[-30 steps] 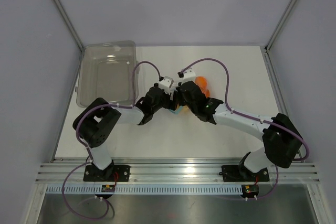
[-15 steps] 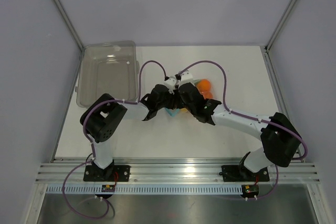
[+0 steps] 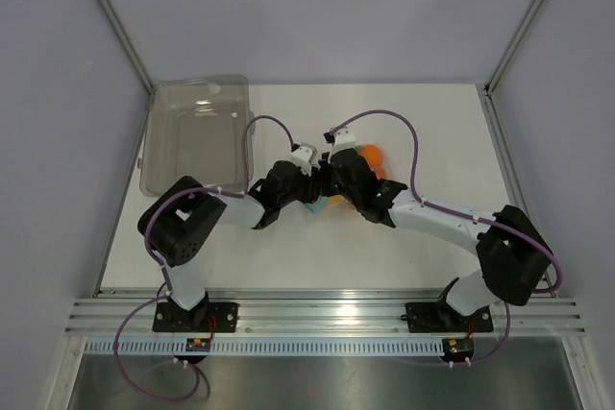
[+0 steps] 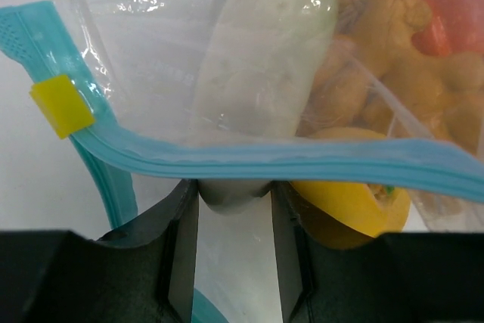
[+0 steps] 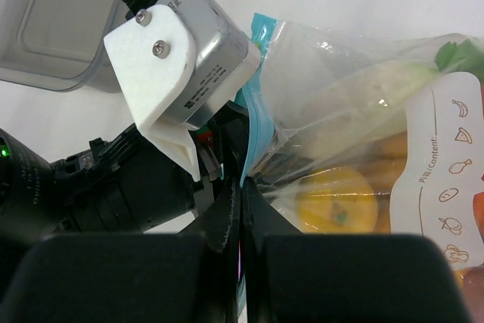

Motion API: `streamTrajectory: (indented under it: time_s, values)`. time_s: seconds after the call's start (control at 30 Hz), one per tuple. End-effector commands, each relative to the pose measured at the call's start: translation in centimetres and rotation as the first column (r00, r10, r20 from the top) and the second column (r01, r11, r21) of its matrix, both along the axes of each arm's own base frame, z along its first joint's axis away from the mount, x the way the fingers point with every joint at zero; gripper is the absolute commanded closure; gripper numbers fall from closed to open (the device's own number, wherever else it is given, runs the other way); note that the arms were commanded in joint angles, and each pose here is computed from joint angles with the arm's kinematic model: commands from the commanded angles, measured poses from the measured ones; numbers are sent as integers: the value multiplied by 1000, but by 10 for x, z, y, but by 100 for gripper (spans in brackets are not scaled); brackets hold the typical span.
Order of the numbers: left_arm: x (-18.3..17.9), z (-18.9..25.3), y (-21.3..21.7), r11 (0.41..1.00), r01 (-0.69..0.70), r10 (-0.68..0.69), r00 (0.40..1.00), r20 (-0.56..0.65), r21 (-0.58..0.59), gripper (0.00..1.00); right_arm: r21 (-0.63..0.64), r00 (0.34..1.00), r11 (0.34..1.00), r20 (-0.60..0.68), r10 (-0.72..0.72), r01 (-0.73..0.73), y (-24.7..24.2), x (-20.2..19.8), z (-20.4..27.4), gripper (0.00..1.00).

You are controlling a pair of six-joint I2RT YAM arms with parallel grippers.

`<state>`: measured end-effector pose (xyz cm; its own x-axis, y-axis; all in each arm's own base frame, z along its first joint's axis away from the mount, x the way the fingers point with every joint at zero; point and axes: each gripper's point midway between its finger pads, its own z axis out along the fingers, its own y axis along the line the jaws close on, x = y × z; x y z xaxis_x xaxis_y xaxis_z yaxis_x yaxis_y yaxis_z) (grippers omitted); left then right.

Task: Open the zip-top bag and remove the fake food
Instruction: Pick up the fake vegetable from the zipper food storage bag.

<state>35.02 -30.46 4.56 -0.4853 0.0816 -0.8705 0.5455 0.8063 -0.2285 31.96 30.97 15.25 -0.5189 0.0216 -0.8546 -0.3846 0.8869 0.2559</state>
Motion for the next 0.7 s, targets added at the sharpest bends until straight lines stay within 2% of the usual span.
streamTrajectory:
  time_s: [0.0,0.13,0.17,0.27,0.5,0.67]
  values:
    - [0,55,-21,981,57,-38,994,107,-184,71,28,995,996,48,-87,86,-12,23,10,100]
    - [-5,61,-20,966,54,-27,994,107,-254,56,26,996,997,38,-75,74,-10,22,9,100]
    - [-5,63,-20,964,53,-23,993,117,-262,46,28,997,997,36,-69,68,-8,22,8,100]
    - [-2,67,-19,961,52,-13,990,144,-273,36,33,998,998,23,-50,50,-4,20,5,100]
    - [6,77,-24,936,81,-7,977,212,-342,25,67,1000,997,17,-25,24,0,16,9,100]
    - [10,86,-22,923,76,21,969,245,-378,23,78,1000,997,18,-15,13,2,14,11,100]
